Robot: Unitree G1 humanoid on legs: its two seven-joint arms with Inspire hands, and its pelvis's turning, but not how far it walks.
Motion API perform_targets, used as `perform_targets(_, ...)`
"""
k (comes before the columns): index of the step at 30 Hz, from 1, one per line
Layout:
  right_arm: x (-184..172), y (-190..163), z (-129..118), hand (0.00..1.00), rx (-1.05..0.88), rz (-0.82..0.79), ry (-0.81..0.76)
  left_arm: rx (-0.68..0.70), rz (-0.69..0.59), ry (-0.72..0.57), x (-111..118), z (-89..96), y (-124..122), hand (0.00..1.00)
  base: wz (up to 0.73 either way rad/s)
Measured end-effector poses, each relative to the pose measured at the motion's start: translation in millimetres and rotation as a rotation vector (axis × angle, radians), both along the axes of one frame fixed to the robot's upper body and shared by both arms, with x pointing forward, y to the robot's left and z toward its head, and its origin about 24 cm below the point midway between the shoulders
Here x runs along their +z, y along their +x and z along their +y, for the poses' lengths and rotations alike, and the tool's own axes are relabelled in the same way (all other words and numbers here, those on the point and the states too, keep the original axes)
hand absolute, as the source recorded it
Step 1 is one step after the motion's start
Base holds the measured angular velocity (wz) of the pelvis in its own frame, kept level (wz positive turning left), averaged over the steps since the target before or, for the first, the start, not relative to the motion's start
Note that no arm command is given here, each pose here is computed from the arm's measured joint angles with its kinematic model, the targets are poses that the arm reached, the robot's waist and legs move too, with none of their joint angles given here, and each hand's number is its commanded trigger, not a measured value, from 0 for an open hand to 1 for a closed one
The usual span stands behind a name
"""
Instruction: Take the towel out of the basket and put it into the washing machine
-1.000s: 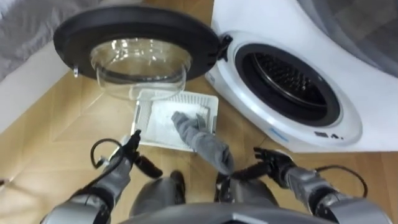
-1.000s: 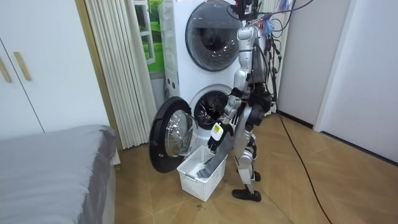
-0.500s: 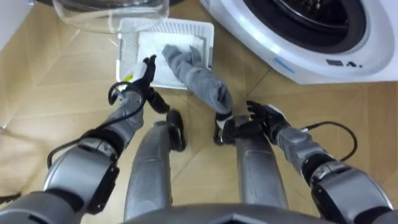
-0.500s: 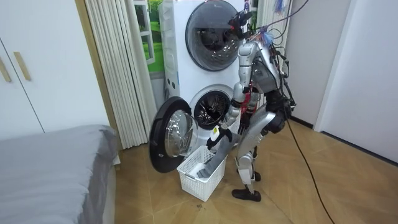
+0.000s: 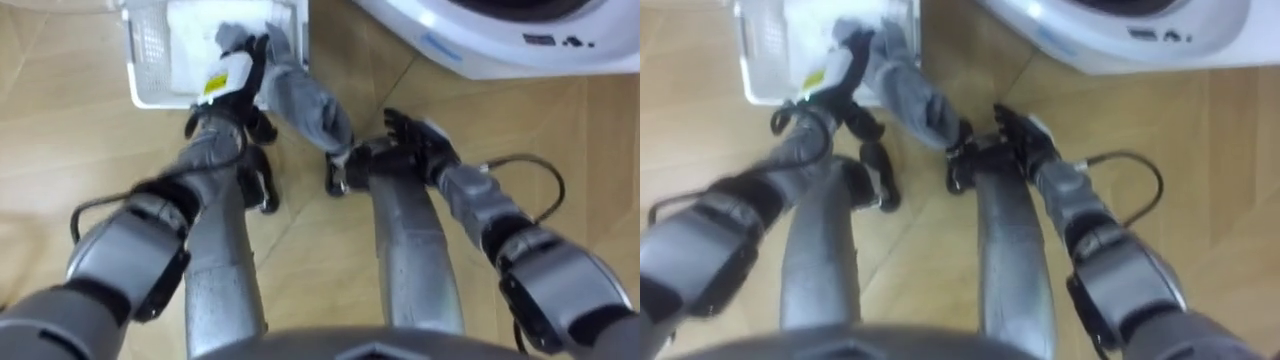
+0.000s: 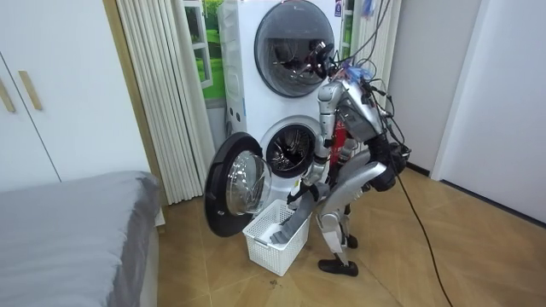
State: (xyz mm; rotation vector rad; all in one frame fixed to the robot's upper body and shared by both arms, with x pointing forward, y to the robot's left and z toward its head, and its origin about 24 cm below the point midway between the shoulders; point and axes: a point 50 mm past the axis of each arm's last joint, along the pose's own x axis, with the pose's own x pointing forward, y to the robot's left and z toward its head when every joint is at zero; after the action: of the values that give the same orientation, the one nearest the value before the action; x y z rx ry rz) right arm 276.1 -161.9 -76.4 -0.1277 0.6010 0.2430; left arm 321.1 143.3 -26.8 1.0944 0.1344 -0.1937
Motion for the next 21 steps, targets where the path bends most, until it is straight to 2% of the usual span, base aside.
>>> perform_targets(12,14.2,11.3,9.4,0.00,0.016,-0.099,0.069,-0.031,-0.050,0.030,9.3,4.8,6.1,0.00,-0.09)
perform_targets(13,15.1,11.9,11.1,0.00,0.021,-0.104,0.075,-0.042,-0.048,0.036,10.1,3.7,6.9,0.11,0.00)
perform_targets(14,16.2,12.8,13.8,0.00,0.028,-0.110,0.082,-0.055,-0.043,0.045,11.4,3.1,8.3,0.28,0.00)
perform_targets(16,16.6,12.9,15.9,0.00,0.041,-0.111,0.087,-0.072,-0.026,0.049,13.0,2.0,10.3,1.00,-0.04)
perform_targets(21,19.3,15.4,19.8,0.00,0.069,-0.120,0.083,-0.125,0.052,0.054,13.6,-0.7,12.8,1.00,-0.01)
